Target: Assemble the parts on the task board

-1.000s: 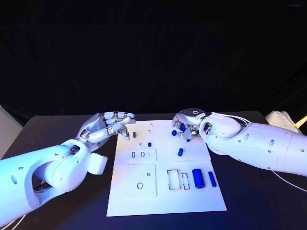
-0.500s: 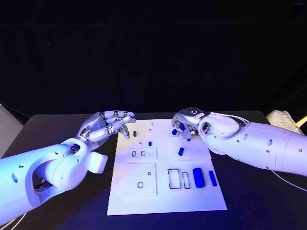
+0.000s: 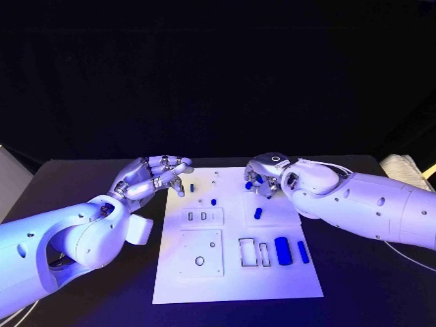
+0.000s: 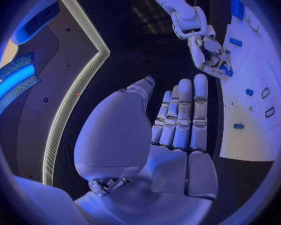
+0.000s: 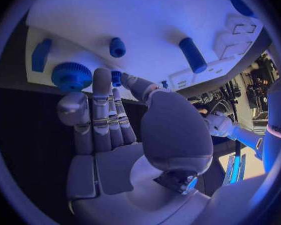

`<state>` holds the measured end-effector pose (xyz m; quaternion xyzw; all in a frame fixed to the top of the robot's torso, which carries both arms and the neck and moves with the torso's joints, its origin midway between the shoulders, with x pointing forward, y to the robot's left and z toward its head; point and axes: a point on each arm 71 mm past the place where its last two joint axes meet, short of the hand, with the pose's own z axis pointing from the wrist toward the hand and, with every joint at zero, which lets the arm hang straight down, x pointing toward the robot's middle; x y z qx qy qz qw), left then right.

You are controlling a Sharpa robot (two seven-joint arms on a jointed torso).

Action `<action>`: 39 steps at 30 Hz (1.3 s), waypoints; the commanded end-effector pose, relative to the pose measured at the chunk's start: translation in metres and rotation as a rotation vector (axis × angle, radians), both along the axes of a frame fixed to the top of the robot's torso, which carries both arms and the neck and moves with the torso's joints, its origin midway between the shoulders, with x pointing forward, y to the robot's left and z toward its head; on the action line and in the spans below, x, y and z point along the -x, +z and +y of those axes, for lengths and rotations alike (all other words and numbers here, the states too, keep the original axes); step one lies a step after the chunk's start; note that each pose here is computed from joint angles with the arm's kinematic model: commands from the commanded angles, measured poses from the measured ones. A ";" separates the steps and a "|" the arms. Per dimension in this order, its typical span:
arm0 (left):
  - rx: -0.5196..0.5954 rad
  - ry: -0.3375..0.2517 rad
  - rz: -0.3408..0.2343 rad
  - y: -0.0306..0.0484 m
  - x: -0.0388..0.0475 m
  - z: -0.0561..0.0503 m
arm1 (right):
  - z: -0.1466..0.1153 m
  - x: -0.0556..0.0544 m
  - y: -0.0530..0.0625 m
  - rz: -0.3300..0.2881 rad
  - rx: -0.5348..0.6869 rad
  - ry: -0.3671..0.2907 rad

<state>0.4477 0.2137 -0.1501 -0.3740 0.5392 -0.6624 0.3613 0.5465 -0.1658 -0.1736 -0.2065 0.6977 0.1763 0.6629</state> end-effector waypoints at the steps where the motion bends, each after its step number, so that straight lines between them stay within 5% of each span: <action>1: 0.011 -0.014 -0.004 0.0021 0.0007 -0.002 | 0.001 0.000 -0.002 0.013 0.020 0.007; 11: 0.012 -0.014 -0.002 0.0020 0.0004 -0.002 | 0.003 0.000 -0.002 0.006 0.010 0.012; 30: 0.009 0.002 0.004 0.0010 -0.0016 0.002 | 0.007 0.004 0.011 -0.113 -0.114 -0.003; 39: 0.009 0.011 0.005 0.0009 -0.0029 0.003 | 0.023 -0.004 0.021 -0.168 -0.154 -0.011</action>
